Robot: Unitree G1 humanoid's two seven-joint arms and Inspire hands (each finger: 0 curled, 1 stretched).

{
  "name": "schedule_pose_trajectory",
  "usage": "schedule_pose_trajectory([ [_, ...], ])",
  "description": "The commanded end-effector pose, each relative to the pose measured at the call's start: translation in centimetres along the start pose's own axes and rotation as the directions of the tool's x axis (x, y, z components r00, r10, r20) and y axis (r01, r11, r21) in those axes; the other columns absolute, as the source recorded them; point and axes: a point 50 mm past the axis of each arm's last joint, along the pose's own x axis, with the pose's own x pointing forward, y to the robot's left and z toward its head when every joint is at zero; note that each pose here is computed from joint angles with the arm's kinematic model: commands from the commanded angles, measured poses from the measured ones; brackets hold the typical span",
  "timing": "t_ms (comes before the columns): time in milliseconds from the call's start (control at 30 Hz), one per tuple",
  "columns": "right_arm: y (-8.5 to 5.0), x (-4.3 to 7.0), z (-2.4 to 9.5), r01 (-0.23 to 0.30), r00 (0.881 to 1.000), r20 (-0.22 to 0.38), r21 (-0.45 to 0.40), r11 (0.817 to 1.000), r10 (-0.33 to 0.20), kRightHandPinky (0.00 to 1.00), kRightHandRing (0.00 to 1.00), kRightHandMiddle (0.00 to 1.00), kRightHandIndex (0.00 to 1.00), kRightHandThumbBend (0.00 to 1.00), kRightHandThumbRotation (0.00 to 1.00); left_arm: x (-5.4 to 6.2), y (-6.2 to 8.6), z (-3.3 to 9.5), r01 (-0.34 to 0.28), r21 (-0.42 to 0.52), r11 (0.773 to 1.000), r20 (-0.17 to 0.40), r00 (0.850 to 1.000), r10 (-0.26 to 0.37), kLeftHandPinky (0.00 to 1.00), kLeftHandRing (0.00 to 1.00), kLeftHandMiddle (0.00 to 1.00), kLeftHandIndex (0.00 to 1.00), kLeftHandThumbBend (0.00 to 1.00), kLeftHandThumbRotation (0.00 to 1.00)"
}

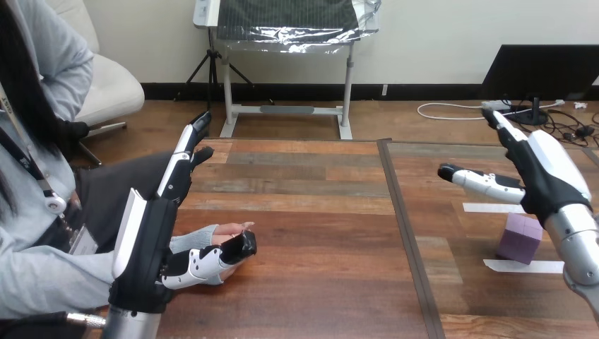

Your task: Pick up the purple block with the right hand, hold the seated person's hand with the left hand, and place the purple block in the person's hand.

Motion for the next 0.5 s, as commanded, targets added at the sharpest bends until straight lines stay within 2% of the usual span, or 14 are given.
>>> schedule_pose_trajectory([
  [0, -3.4, 2.1, 2.3, 0.105, 0.993, 0.061, -0.019, 0.994, -0.103, 0.85, 0.97, 0.96, 0.98, 1.00, 0.76, 1.1, 0.8, 0.6, -0.022, 0.012, 1.000, 0.067, 0.998, 0.021, 0.89, 0.96, 0.99, 0.96, 1.00, 0.72],
  [467, -3.7, 1.7, 1.0, 0.092, 0.996, -0.016, -0.048, 0.995, -0.093, 0.79, 0.92, 0.94, 0.95, 1.00, 0.69, 1.0, 0.9, 0.6, -0.021, 0.015, 1.000, 0.068, 0.998, 0.020, 0.89, 0.97, 0.99, 0.96, 1.00, 0.71],
])
